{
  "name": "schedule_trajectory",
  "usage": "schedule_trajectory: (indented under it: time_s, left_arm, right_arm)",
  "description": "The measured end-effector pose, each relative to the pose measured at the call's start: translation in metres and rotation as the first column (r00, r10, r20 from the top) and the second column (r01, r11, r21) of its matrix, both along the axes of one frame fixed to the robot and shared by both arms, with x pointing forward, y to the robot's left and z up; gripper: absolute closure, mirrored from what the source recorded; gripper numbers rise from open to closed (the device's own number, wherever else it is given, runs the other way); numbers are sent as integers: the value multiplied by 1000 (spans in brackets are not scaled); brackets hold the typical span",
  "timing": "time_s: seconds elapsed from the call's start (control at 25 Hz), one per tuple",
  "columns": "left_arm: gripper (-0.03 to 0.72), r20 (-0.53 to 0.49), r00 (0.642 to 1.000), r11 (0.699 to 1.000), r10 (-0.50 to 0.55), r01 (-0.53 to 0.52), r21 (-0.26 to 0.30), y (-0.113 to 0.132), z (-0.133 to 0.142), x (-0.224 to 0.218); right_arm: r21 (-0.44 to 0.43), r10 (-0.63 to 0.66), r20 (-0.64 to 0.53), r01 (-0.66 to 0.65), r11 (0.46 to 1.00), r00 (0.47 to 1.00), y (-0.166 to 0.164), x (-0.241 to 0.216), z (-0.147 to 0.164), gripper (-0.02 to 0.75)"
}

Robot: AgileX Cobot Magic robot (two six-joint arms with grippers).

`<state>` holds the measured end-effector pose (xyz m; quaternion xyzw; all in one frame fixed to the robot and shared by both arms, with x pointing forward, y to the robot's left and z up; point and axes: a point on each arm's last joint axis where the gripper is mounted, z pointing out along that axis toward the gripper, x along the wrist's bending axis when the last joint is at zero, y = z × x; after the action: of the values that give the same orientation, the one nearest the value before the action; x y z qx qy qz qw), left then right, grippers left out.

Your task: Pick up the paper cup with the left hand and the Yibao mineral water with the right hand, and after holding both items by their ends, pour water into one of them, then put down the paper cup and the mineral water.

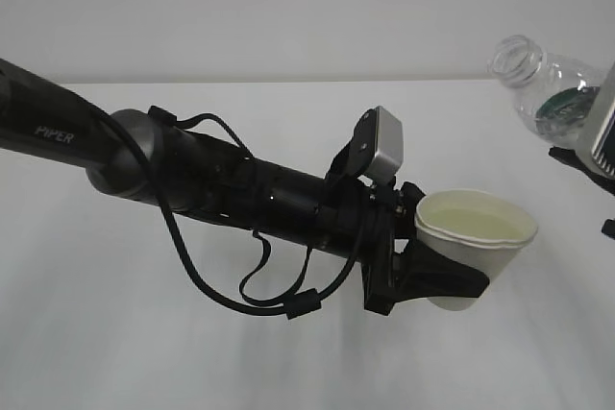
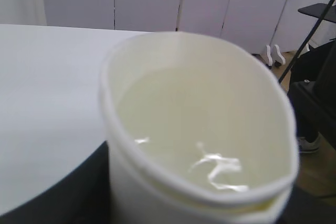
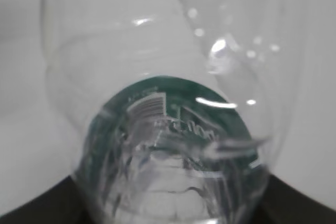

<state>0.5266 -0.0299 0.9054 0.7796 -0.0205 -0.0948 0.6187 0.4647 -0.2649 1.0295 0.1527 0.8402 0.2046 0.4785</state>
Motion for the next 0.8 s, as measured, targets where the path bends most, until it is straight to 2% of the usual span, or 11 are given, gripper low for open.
schedule_trajectory:
  time_s: [0.24,0.44,0.8]
  left_arm:
    - [258,6,1000,1000,8,-8,13,0,-1,1]
    - [257,8,1000,1000,14,-14,17,1,-2,2]
    - [258,9,999,999,36,-36,19,8,-2,10]
  right_arm:
    - [150,-63,-31,67,986,998,1,0,1,339]
    - [239,-96,-48,104,965,994,2,0,2,339]
    - [422,-146,-140,192,886,979,7,9,-8,339]
